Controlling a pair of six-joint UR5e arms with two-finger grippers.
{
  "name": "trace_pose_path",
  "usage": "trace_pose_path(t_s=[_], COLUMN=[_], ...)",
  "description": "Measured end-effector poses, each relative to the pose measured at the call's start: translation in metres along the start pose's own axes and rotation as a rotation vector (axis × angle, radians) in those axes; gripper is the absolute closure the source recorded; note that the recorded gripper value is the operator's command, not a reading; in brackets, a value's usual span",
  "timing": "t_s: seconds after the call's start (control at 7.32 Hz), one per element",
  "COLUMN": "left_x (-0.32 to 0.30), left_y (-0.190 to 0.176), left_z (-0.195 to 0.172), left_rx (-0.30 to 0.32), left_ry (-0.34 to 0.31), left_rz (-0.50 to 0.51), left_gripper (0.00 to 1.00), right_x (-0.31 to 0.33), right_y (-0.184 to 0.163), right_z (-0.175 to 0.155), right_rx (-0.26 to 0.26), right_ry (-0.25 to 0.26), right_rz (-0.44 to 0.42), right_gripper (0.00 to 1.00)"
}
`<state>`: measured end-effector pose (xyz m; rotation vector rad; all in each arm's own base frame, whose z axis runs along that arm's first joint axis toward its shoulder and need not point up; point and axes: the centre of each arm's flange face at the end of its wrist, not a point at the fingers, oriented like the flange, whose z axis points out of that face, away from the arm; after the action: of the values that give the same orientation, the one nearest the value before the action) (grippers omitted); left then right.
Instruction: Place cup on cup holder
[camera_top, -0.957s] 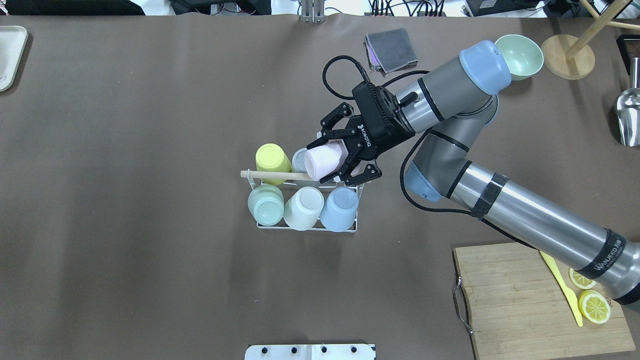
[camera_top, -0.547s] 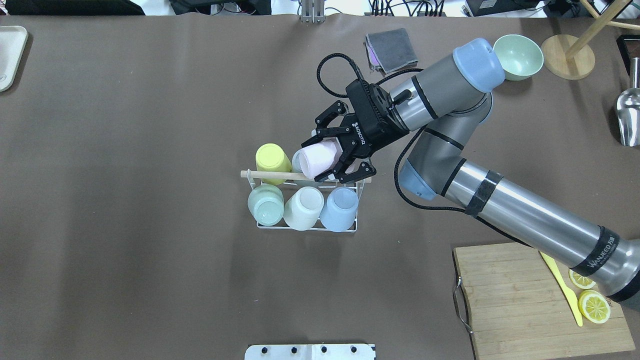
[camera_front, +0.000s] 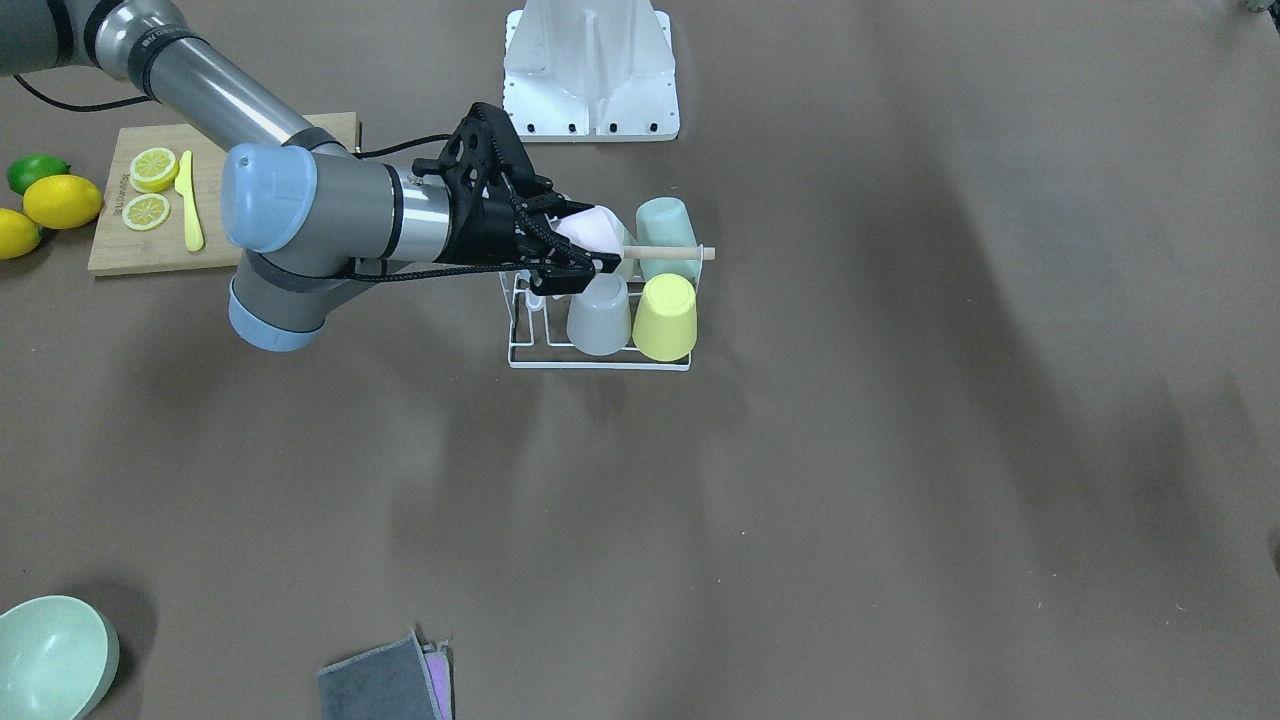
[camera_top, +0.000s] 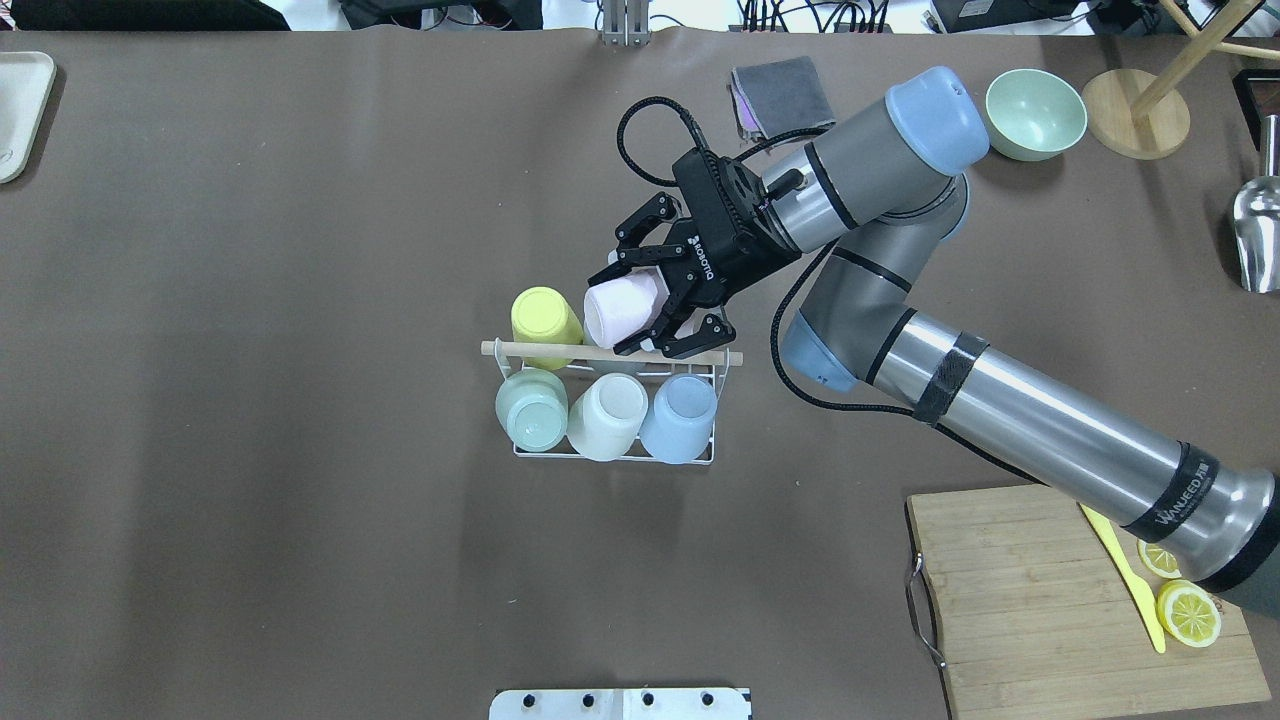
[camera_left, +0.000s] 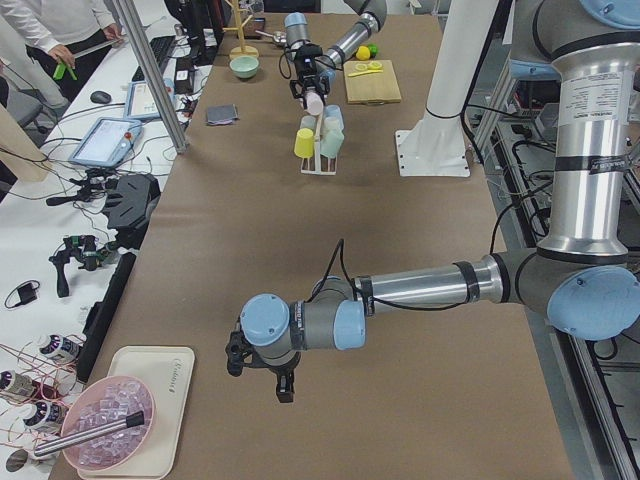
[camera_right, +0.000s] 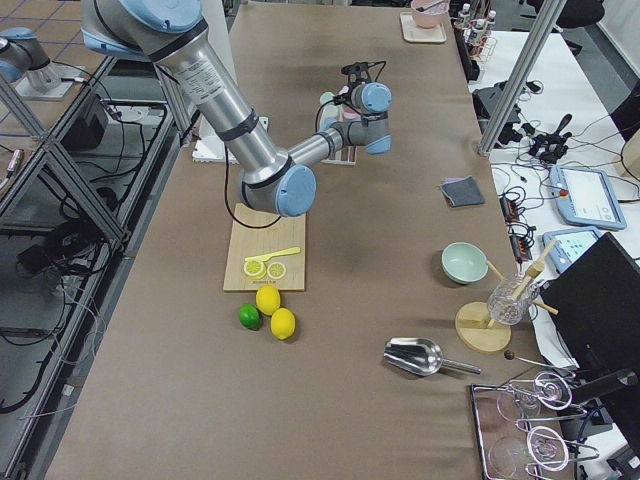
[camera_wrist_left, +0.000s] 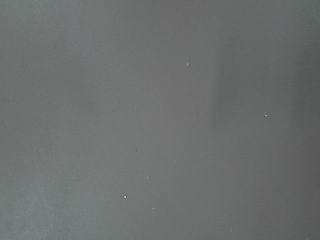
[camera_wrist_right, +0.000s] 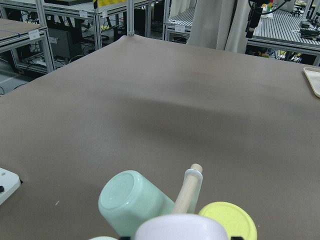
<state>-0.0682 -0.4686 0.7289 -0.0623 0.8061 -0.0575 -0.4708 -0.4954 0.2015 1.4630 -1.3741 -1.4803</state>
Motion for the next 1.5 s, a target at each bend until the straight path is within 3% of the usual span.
trace_pose_path(t_s=[1.23, 1.37, 1.5], left_x=[0.0024, 0.0016, 0.001], left_y=[0.0004, 0.0006, 0.0007], left_z=[-0.0049, -0.0042, -0.0037], left_rx=[0.002, 0.001, 0.0], left_ry=[-0.004, -0.004, -0.004], left_rz=[-0.004, -0.005, -0.005], left_gripper=[0.03, 0.03, 0.03], right_x=[0.0011, 0.0013, 0.0014], right_y=[0.0099, 0.0102, 0.0108], right_z=[-0.0001, -0.0005, -0.0012], right_rx=[-0.012, -0.013, -0.013], right_ry=[-0.001, 0.0, 0.001], right_rz=[0.017, 0.017, 0.018], right_gripper=[0.58, 0.47, 0.01])
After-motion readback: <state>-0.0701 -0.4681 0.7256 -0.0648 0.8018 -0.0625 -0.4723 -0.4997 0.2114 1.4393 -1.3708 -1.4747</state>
